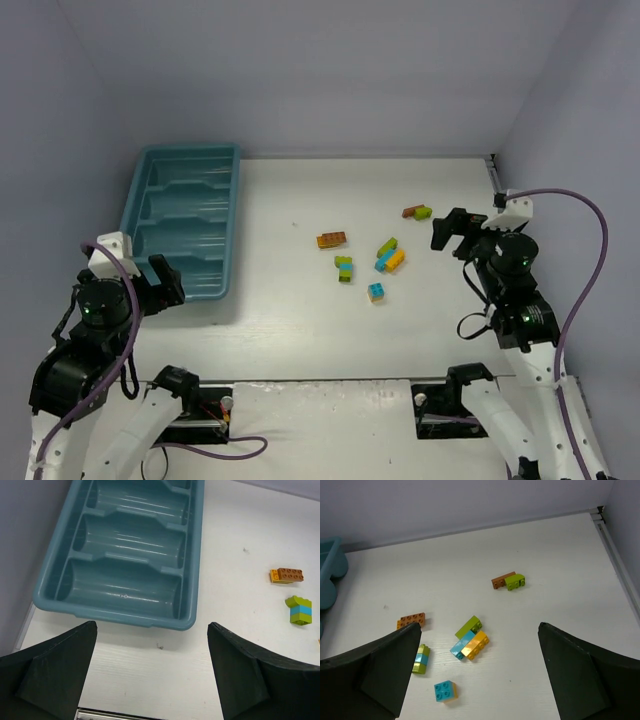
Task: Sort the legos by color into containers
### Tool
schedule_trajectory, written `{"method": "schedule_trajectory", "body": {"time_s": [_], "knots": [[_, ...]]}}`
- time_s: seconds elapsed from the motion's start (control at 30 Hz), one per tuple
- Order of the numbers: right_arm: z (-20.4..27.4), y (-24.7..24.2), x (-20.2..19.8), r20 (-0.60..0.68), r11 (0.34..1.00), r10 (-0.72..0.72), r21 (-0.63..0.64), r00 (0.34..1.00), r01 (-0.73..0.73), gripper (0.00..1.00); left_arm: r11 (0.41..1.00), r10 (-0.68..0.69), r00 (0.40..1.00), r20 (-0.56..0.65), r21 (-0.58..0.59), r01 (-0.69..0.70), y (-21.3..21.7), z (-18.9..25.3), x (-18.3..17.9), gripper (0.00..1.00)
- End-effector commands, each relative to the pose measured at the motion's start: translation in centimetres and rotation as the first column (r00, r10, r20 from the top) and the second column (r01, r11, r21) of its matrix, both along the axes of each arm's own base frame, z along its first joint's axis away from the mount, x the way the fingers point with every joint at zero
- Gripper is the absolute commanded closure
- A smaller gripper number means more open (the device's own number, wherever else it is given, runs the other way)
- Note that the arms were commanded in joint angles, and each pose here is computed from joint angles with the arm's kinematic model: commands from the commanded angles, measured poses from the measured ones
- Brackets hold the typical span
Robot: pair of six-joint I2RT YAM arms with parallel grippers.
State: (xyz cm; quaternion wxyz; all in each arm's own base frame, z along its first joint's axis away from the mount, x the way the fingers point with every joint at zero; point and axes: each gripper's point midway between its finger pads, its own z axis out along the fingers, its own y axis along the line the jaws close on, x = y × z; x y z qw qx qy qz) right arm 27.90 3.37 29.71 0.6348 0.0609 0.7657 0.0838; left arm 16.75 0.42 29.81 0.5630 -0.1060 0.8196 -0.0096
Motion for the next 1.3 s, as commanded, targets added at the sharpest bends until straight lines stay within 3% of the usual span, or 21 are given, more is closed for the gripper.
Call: {"method": "schedule_trajectory", "body": {"time_s": [0.0,0.07,0.17,0.3,0.5,0.57,0.63,0.67,0.73,0.8,0.9,0.97,1.07,1.23,1.27], "knots": [[1.9,-0.3,1.3,0.058,0.998,-0.042,0.056,0.997,0.039,0.0,0.999,-0.037,0.999,0.008,-0.032,0.038,-1.5,0.4,1.9,0.15],[1.1,-0.4,1.7,0.031,0.995,-0.062,0.077,0.998,0.059,0.0,0.998,-0.05,0.999,0.009,-0.038,0.05,-1.8,0.5,2.2,0.15],[-0.1,1.6,2.4,-0.015,0.997,0.054,0.057,0.998,-0.053,0.0,0.995,-0.084,0.996,0.002,-0.046,0.084,-2.7,0.4,3.0,0.15],[-2.2,3.9,3.4,-0.103,0.983,0.14,0.137,0.985,-0.125,0.0,0.989,-0.136,0.991,-0.014,-0.06,0.135,-4.1,0.2,4.3,0.15],[-5.7,7.7,4.8,-0.226,0.983,0.153,0.136,0.962,-0.124,0.0,0.975,-0.213,0.975,-0.055,-0.08,0.209,-6.1,-0.6,6.0,0.15],[-7.4,9.3,5.5,-0.279,0.981,0.18,0.127,0.943,-0.149,0.11,0.97,-0.235,0.969,-0.075,-0.089,0.228,-6.8,-1.2,6.5,0.15],[-8.7,11.8,6.1,-0.324,0.97,0.239,0.132,0.916,-0.206,0.34,0.964,-0.256,0.962,-0.09,-0.1,0.247,-7.3,-1.7,6.8,0.15],[-9.1,12.5,6.3,-0.336,0.966,0.255,0.137,0.907,-0.221,0.39,0.962,-0.264,0.96,-0.098,-0.104,0.254,-7.6,-1.9,7.0,0.15],[-10.2,14.5,7.2,-0.367,0.949,0.313,0.157,0.876,-0.273,0.46,0.956,-0.282,0.953,-0.109,-0.112,0.27,-8.0,-2.3,7.2,0.15],[-10.8,15.5,7.9,-0.381,0.938,0.347,0.159,0.857,-0.309,0.43,0.955,-0.286,0.951,-0.12,-0.113,0.273,-8.1,-2.6,7.3,0.15],[-12.8,17.7,9.3,-0.425,0.895,0.428,0.08,0.797,-0.438,0.2,0.954,-0.291,0.949,-0.12,-0.104,0.28,-8.1,-2.5,7.4,0.15],[-12.5,19.0,9.9,-0.416,0.835,0.504,0.009,0.757,-0.551,0.14,0.954,-0.295,0.948,-0.121,-0.096,0.284,-8.1,-2.5,7.4,0.15],[-13.6,20.4,10.6,-0.434,0.725,0.6,-0.061,0.672,-0.686,0.18,0.946,-0.319,0.94,-0.125,-0.101,0.307,-8.5,-2.6,7.3,0.15],[-17.1,21.7,11.4,-0.533,0.55,0.666,-0.121,0.522,-0.826,0.37,0.941,-0.334,0.934,-0.123,-0.107,0.322,-8.8,-2.5,7.2,0.15],[-17.2,21.6,11.3,-0.539,0.549,0.664,-0.118,0.518,-0.827,0.37,0.941,-0.333,0.935,-0.123,-0.107,0.321,-8.7,-2.5,7.2,0.15]]}}
